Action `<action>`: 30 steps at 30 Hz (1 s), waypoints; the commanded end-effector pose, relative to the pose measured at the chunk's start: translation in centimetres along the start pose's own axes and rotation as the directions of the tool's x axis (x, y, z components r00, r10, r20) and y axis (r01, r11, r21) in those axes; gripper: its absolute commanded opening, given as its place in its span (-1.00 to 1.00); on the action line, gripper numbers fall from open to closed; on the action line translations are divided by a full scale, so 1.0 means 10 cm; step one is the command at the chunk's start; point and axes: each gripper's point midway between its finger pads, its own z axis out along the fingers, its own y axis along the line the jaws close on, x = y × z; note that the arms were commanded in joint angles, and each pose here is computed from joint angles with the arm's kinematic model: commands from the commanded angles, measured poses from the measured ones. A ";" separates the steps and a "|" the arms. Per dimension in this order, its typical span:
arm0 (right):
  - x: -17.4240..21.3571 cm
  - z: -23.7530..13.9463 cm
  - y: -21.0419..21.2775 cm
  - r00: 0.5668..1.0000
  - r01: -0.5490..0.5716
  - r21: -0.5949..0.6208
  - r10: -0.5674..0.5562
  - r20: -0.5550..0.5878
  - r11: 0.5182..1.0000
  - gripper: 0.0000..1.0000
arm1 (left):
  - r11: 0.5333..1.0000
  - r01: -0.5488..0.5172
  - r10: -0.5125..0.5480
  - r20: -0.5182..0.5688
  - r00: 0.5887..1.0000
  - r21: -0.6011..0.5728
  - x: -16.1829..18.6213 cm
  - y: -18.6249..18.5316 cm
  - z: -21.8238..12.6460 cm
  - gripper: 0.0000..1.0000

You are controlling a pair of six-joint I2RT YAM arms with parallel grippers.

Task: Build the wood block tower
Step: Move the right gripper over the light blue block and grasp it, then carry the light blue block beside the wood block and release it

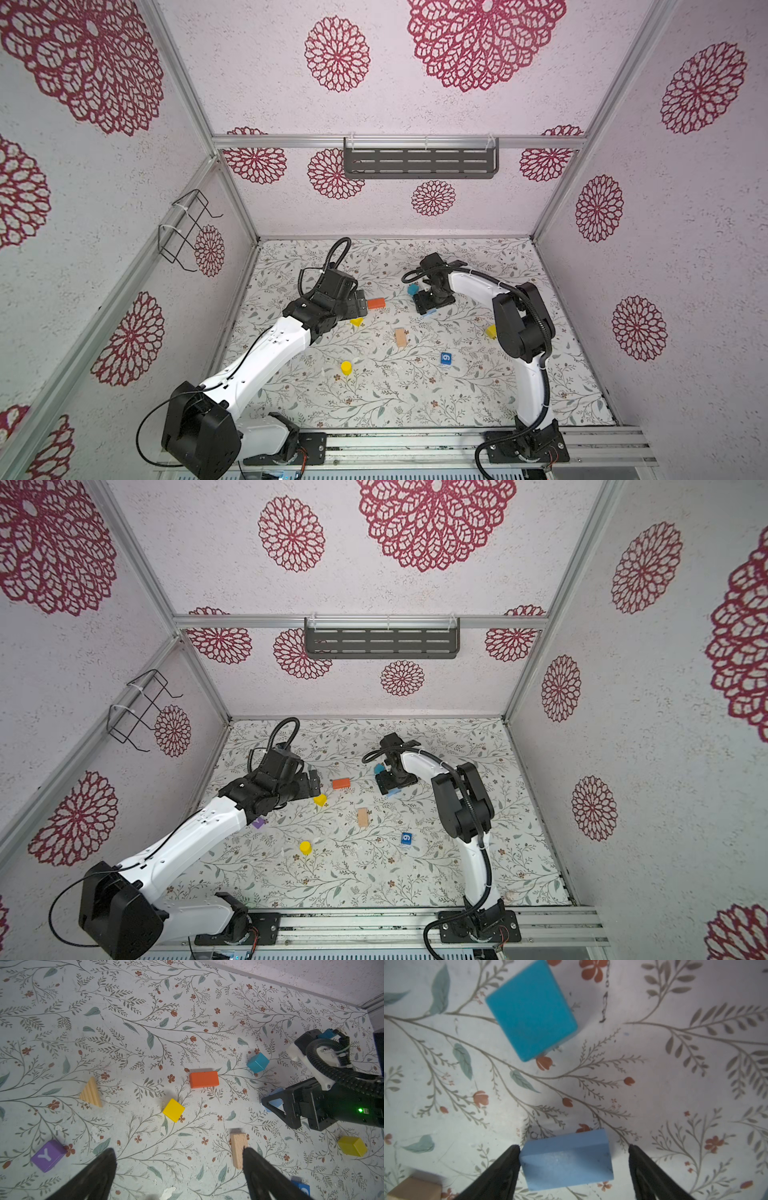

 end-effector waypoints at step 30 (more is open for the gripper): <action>0.34 -0.41 0.45 0.993 0.120 -0.088 -0.118 0.028 0.989 0.13 | 0.995 0.076 -0.076 -0.003 0.997 0.061 0.22 0.09 -0.16 0.95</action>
